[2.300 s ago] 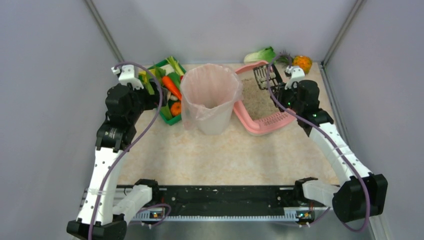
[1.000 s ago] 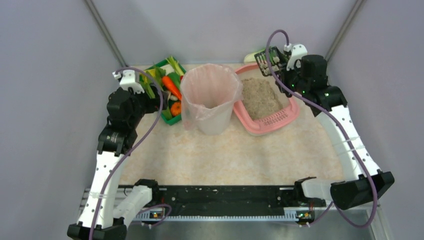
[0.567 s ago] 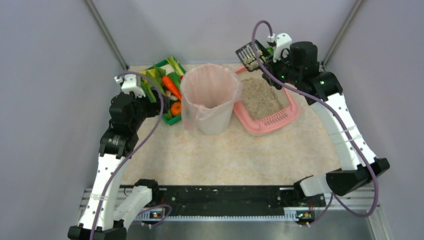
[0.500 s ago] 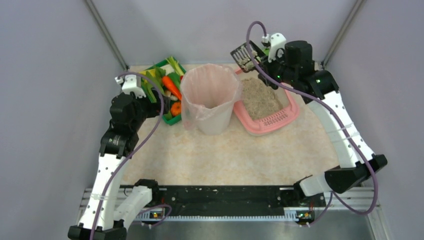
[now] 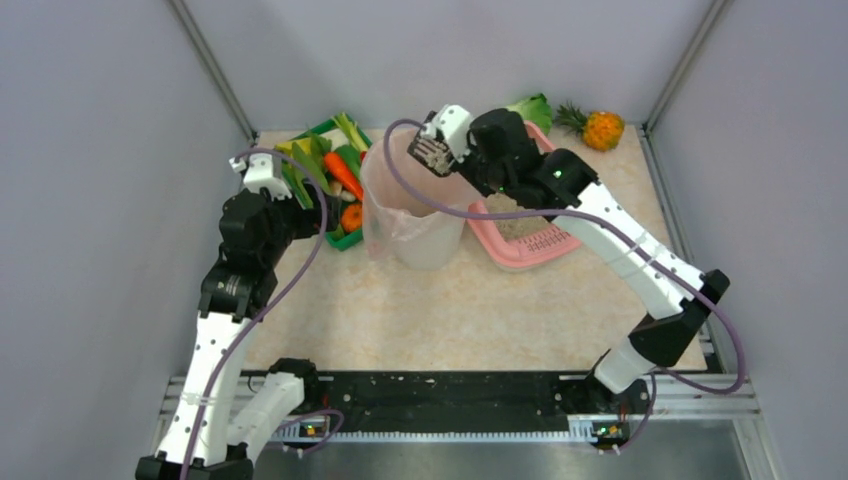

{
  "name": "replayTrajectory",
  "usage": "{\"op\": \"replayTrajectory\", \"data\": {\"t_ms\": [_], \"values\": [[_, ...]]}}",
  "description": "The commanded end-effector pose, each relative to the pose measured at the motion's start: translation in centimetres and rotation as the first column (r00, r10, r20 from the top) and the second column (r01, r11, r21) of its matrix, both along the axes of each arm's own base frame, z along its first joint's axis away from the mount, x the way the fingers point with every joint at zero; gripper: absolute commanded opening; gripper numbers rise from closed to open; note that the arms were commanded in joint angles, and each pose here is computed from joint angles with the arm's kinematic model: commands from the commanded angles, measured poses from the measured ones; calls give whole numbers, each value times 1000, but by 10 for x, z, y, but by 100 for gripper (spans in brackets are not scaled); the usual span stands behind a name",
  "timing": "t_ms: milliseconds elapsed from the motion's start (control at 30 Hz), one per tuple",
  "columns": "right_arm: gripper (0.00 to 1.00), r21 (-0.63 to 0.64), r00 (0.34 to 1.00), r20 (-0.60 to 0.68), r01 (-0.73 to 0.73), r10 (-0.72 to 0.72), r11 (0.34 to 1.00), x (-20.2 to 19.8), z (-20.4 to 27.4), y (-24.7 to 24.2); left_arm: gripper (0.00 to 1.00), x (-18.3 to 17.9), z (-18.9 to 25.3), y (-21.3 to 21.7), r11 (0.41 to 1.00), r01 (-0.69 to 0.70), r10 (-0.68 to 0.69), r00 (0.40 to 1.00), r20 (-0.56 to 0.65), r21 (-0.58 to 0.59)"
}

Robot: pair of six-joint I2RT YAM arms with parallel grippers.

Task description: Clean the litter box

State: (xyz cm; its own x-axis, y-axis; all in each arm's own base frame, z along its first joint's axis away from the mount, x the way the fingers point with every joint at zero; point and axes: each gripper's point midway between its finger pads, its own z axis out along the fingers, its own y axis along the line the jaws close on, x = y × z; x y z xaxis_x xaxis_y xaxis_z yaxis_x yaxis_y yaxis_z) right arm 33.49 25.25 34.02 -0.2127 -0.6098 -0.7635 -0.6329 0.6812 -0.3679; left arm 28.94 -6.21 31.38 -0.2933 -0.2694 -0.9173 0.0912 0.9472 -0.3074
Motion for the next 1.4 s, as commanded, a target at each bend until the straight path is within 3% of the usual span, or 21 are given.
{"op": "replayTrajectory", "data": {"t_ms": [0, 133, 433, 700, 767, 867, 1000, 1133, 1300, 1367], "values": [[0, -222, 978, 205, 93, -47, 971, 9, 21, -10, 99, 1, 15, 1, 1000, -12, 13, 998, 64, -11], [0, -320, 951, 309, 97, 6, 943, 2, 30, -7, 99, -1, 15, 3, 1000, -15, 15, 998, 65, -1], [0, -501, 839, 468, -7, 277, 866, -23, 44, 8, 99, 0, 14, 3, 1000, -14, 13, 998, 69, 5], [0, -643, 659, 611, 89, 439, 761, -24, 72, 13, 99, -3, 15, 12, 998, -54, 52, 995, 83, 24], [0, -687, 627, 609, 112, 485, 718, -22, 71, 16, 99, -4, 15, 13, 998, -60, 58, 995, 87, 28], [0, -746, 631, 575, 142, 521, 651, -17, 61, 18, 99, -6, 15, 15, 997, -67, 64, 994, 91, 32], [0, -745, 578, 626, 247, 523, 619, -15, 79, 15, 99, -8, 17, 17, 997, -72, 68, 993, 101, 36], [0, -779, 567, 596, 236, 569, 581, -15, 79, 20, 99, -10, 12, 16, 997, -67, 64, 993, 98, 31], [0, -861, 574, 477, 155, 665, 484, -21, 56, 23, 99, -13, 9, 16, 997, -70, 67, 993, 98, 28], [0, -913, 566, 388, 131, 727, 386, -22, 45, 18, 99, -13, 9, 18, 997, -74, 70, 993, 98, 34]]}}
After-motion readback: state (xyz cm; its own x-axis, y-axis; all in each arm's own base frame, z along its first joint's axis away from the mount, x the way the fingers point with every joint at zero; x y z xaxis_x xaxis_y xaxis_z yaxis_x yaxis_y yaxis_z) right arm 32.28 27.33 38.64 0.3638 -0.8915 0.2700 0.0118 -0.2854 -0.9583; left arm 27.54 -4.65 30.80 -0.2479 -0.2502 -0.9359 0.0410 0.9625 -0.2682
